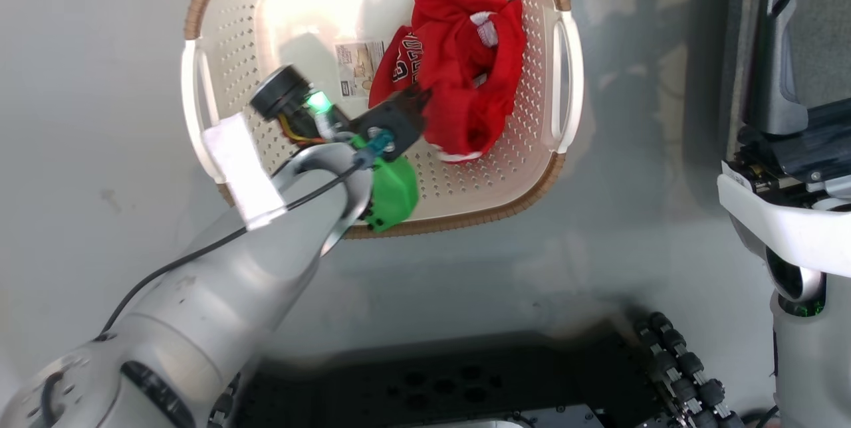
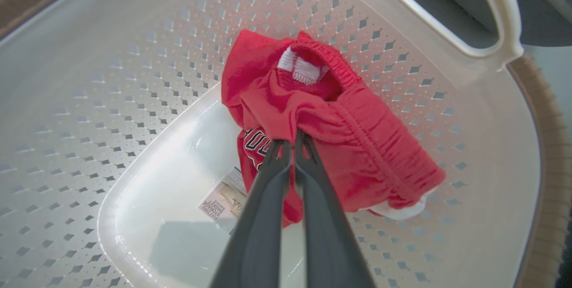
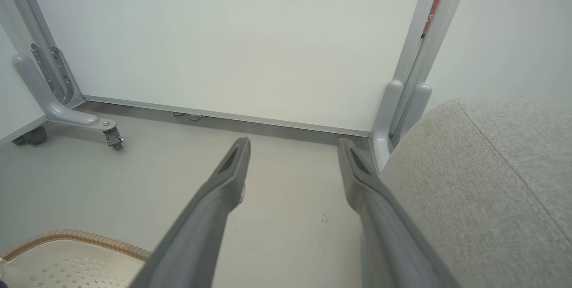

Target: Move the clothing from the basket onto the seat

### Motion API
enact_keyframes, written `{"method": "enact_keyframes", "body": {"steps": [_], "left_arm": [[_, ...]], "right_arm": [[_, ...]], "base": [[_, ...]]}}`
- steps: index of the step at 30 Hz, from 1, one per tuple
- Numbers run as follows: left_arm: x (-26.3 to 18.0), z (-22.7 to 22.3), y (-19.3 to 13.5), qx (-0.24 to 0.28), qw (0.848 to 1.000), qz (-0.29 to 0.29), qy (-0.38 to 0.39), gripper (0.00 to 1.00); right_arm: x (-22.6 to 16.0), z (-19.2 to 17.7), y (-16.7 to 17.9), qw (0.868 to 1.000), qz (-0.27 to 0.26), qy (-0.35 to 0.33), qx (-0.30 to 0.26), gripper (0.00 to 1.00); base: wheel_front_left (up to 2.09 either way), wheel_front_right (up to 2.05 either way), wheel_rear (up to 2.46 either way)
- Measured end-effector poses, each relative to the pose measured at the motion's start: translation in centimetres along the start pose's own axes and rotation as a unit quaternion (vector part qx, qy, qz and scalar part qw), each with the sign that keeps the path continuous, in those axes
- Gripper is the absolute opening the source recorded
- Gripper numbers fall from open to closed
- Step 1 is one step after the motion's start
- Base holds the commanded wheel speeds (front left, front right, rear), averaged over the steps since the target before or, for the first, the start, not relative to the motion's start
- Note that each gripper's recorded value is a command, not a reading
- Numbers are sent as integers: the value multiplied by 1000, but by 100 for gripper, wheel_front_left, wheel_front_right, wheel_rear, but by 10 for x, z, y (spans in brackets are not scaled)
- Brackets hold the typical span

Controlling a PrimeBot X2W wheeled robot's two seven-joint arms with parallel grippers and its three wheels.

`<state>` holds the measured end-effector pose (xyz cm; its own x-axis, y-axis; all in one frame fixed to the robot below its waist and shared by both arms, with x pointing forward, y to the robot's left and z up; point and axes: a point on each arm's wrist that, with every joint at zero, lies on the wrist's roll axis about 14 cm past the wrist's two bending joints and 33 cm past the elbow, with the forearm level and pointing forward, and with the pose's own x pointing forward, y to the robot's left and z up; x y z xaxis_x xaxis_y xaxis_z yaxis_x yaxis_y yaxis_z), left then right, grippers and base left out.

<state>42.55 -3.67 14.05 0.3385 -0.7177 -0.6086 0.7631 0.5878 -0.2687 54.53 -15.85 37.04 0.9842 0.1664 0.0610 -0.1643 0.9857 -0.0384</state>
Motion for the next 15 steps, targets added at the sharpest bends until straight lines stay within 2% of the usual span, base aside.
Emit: {"method": "enact_keyframes", "body": {"steps": [7,15], "left_arm": [[-32,5,23,-14,998,62,-14,0],[-71,50,29,-21,988,129,-85,0]], "right_arm": [[5,22,6,1000,3,-20,9,100],[3,57,12,999,5,-42,19,100]], "base": [[0,0,0],[0,0,0]]}}
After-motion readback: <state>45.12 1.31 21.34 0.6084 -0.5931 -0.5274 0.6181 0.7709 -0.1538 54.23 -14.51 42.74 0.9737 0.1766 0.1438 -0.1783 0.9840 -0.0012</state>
